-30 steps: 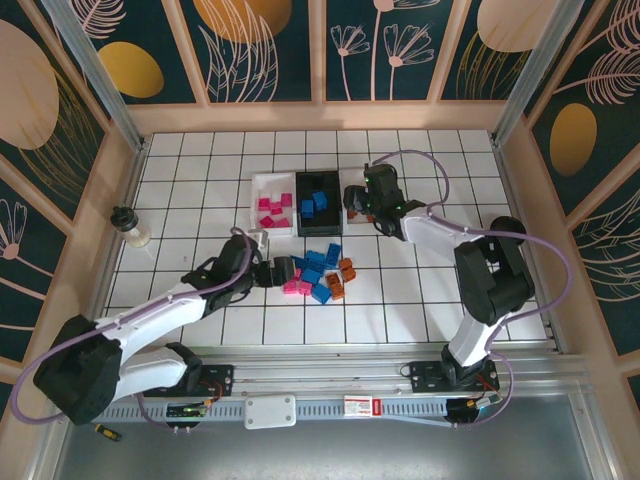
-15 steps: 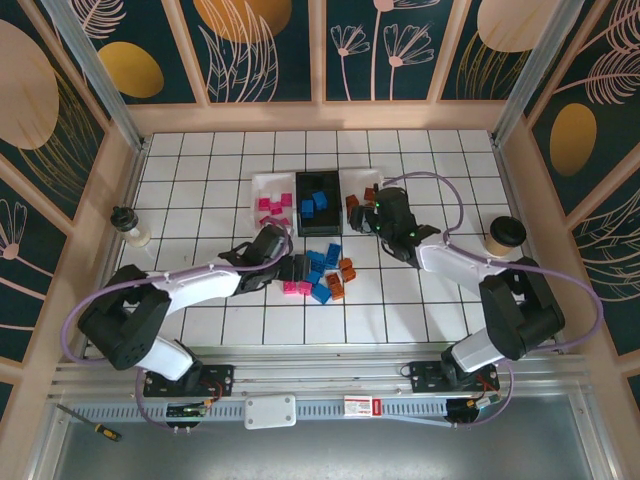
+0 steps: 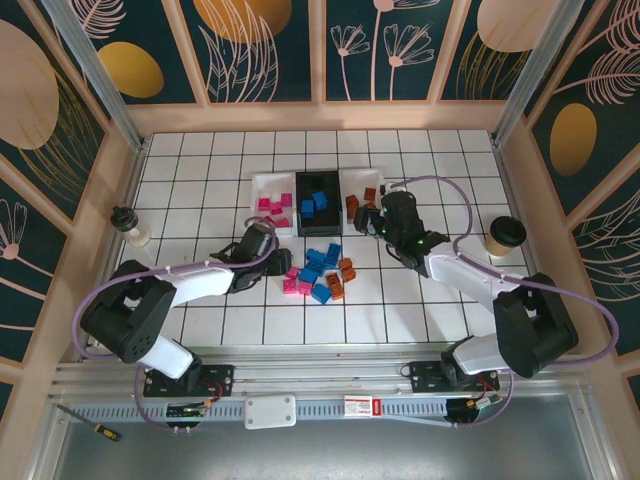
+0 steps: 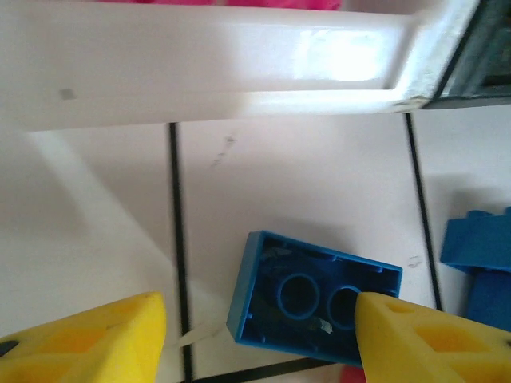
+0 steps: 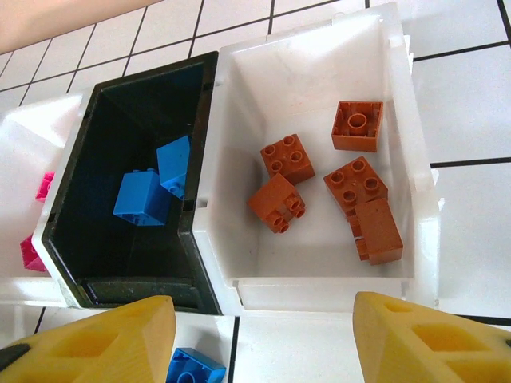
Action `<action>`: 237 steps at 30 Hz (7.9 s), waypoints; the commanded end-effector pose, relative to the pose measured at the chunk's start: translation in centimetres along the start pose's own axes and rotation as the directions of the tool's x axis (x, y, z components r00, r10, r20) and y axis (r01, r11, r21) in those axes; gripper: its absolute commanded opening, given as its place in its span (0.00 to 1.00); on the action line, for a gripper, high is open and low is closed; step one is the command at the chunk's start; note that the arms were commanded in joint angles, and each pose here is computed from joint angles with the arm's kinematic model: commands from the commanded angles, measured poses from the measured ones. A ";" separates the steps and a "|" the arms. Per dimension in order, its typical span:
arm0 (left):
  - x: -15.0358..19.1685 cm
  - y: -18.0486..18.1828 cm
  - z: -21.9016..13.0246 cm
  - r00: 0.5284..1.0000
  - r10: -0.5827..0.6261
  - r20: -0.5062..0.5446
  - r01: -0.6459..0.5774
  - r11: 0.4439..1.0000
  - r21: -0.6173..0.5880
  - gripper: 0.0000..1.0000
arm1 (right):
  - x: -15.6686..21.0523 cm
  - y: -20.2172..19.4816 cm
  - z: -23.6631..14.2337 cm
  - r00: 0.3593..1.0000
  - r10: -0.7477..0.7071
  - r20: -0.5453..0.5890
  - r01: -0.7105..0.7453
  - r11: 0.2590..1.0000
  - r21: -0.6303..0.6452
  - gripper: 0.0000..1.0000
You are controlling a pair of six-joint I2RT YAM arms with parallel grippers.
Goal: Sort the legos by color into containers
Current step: Move the lego to the center of the table, then pick up the lego from the center of the table, then place the lego in the container, then pick up the lego from the bottom-center of the table, then place the lego in the container, then move the lego to the bottom-center of the table, then pick up the lego from the middle-left of the table, then place the lego in the container.
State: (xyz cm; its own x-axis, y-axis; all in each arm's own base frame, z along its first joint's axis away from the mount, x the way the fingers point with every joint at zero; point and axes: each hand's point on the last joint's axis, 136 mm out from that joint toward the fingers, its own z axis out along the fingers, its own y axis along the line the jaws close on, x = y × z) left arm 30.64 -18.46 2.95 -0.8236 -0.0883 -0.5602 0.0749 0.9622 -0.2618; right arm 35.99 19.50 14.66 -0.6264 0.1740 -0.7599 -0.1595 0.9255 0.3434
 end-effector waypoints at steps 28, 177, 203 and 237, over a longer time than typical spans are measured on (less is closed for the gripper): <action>1.0 0.1 2.5 0.992 0.120 -0.042 -0.124 0.984 -0.128 0.58 | -0.2 -0.6 -1.8 0.999 0.022 0.049 -0.022 1.000 0.001 0.61; 2.0 -5.2 -1.5 0.994 0.107 -0.009 -0.106 0.993 0.057 0.65 | -1.1 0.0 2.5 0.999 -0.028 -0.043 0.027 0.999 -0.026 0.62; 3.5 -1.4 -0.7 0.995 0.092 -0.032 -0.094 0.995 -0.038 0.44 | -0.9 -0.2 1.3 0.999 -0.022 -0.033 0.021 0.999 -0.030 0.62; -19.0 -1.4 4.9 0.973 -0.106 0.203 0.122 0.990 -0.070 0.42 | 8.6 4.0 -5.2 0.991 -0.091 -0.101 0.068 0.975 -0.211 0.63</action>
State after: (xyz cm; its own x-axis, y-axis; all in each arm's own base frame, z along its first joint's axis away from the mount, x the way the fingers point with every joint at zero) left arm 48.14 -19.24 9.33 -0.6971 -0.2372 -0.6766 -0.0718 0.9620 -0.2633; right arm 26.62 22.72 12.39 -0.6822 0.0371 -0.7302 -0.3610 0.8514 0.3805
